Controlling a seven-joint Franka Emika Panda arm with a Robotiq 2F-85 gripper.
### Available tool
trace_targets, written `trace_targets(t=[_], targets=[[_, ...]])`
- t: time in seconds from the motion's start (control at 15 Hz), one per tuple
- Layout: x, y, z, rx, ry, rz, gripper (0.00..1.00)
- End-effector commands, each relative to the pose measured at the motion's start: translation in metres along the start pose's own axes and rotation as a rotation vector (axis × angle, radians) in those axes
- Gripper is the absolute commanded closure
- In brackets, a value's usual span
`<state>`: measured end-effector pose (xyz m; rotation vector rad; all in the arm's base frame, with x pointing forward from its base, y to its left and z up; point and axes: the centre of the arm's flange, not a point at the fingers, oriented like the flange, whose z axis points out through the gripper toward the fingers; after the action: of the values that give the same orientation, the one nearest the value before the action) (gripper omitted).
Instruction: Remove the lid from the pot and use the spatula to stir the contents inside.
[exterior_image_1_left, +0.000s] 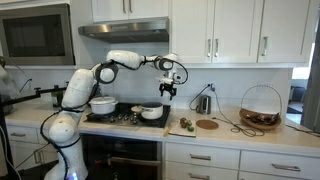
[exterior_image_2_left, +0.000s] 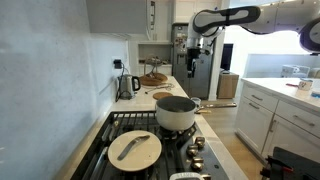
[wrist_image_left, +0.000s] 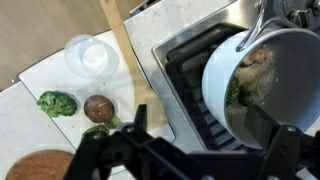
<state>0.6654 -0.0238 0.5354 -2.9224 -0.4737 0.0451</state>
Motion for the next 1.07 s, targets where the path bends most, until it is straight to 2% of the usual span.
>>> trace_targets(t=[0.0,0.33,0.4,0.53,0.93,1.0], targets=[[-0.081,-0.005,0.012,0.006,0.019,0.05,0.0],[-0.135,0.01,0.009,-0.035,-0.06,0.089,0.0],[-0.088,0.025,-0.005,-0.009,-0.047,0.095,0.0],[-0.097,0.027,-0.007,-0.011,-0.049,0.106,0.0],[-0.09,0.025,0.001,-0.006,-0.06,0.097,0.0],[-0.081,0.027,0.008,-0.014,-0.068,0.105,0.0]])
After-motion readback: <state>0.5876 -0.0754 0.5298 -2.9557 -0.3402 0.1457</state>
